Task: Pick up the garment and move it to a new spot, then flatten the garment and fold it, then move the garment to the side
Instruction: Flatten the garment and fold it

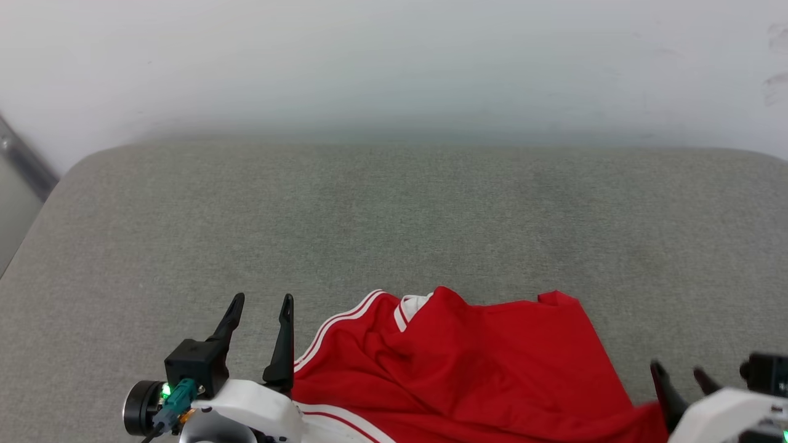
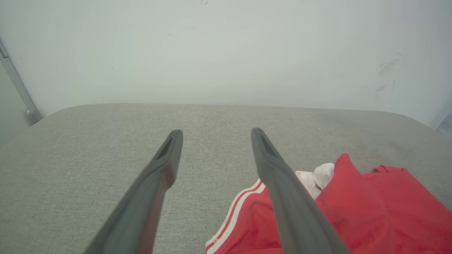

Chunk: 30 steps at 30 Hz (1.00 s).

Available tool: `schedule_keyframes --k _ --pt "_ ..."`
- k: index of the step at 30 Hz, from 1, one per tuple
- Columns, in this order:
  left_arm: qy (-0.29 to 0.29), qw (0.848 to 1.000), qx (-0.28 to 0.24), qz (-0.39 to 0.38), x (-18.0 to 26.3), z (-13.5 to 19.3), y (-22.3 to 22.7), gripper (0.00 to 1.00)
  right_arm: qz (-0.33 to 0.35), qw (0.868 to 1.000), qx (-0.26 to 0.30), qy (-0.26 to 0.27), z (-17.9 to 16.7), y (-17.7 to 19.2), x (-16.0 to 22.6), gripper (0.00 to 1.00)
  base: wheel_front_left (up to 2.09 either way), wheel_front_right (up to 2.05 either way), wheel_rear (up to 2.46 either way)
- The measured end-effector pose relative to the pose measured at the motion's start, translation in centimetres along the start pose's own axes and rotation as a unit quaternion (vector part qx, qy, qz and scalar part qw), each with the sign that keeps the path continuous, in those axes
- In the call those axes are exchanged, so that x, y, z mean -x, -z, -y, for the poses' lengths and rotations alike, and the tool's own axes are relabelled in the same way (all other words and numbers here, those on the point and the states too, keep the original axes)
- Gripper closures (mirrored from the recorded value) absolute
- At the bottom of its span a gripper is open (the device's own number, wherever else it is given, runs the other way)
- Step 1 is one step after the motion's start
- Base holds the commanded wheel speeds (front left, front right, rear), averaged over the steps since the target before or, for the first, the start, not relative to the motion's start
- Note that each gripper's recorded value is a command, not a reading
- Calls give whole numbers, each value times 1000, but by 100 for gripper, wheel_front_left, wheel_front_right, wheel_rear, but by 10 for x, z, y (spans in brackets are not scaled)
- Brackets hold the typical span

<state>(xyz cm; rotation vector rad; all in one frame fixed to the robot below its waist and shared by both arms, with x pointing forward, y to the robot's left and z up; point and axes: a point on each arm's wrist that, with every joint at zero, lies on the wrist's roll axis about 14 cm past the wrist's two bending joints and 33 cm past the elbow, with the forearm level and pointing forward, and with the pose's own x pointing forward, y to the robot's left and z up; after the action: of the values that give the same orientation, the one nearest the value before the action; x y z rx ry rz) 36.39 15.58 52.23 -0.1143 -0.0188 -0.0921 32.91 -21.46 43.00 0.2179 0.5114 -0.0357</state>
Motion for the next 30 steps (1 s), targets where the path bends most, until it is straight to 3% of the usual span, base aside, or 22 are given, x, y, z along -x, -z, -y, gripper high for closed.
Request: schedule_keyframes --k 5,10,14,19,25,26,28,30 --pt "-2 1000 0 5 -2 -2 -3 0 61 996 33 -52 -40 -49 -26 0 0 0 0" --pt "-3 1000 3 12 -10 -5 -6 0 -14 987 117 -111 -79 -51 -66 0 0 0 0" --pt "-9 1000 2 17 -15 -10 -7 0 -123 967 176 -140 -99 -27 -92 0 0 0 0" --pt "-26 1000 -1 13 -19 -23 -3 0 -232 932 228 -161 -116 6 -114 0 0 0 0" --pt "-48 999 1 -2 -20 -37 9 0 -327 899 244 -162 -119 35 -126 0 0 0 0" --pt "-49 999 1 -3 -20 -38 10 0 -334 895 246 -162 -119 36 -127 39 0 0 0" --pt "-51 999 1 -4 -20 -39 11 0 -343 894 238 -163 -120 37 -126 98 0 0 0" --pt "-52 999 1 -2 -21 -39 11 0 -337 897 235 -162 -118 34 -126 100 0 0 0"
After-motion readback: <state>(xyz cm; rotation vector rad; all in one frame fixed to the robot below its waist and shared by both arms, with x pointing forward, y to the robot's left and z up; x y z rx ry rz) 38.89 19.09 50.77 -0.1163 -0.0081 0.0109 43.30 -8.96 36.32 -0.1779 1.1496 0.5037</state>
